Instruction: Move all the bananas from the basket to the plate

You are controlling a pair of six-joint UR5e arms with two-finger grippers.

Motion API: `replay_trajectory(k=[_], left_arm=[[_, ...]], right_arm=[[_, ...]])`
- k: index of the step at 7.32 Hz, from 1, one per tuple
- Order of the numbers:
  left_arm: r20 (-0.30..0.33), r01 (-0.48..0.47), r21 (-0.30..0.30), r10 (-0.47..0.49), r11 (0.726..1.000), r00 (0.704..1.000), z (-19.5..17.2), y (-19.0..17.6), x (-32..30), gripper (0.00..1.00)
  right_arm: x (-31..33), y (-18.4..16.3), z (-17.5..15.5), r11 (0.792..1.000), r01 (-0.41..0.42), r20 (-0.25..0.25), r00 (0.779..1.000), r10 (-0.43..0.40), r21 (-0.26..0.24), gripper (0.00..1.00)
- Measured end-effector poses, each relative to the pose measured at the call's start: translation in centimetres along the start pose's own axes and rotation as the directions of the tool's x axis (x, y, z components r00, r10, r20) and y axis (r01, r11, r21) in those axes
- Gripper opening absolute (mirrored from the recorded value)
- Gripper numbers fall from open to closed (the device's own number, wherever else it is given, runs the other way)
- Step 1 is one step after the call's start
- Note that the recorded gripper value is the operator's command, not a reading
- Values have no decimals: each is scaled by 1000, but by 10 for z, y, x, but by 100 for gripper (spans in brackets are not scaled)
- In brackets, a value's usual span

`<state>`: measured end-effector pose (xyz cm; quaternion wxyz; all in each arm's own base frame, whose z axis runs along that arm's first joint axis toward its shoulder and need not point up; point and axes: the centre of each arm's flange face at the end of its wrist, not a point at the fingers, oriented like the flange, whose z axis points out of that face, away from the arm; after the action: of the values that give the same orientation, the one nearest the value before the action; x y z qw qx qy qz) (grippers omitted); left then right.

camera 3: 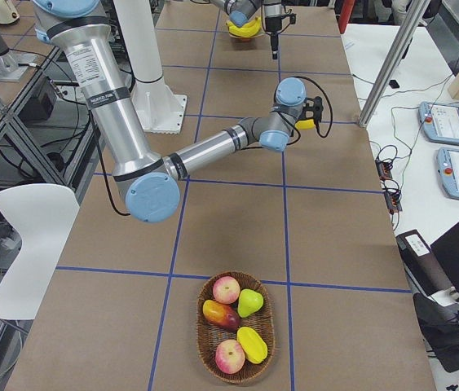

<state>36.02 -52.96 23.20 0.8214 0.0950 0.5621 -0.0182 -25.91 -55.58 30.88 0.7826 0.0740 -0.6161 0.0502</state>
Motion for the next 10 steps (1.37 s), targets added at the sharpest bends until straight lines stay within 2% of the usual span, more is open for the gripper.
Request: replay_trajectory(k=[1, 3, 6, 8, 10], left_arm=[[-45, -15, 6, 15, 1000, 999, 3, 4, 10, 99], [-138, -80, 14, 81, 997, 987, 8, 16, 41, 99], [-257, -179, 20, 178, 984, 950, 14, 42, 103, 100], [-297, -207, 29, 207, 978, 932, 16, 52, 123, 99], [-307, -216, 41, 218, 976, 926, 23, 63, 136, 99]], right_arm=[[-23, 13, 10, 1000, -2, 18, 1000, 2, 4, 0], [-63, 36, 39, 1000, -5, 51, 999, 6, -21, 0], [-112, 69, 91, 999, -23, 65, 998, 26, -38, 0], [-133, 77, 103, 998, -40, 63, 997, 43, -57, 0], [-144, 80, 106, 997, -38, 70, 997, 42, -65, 0]])
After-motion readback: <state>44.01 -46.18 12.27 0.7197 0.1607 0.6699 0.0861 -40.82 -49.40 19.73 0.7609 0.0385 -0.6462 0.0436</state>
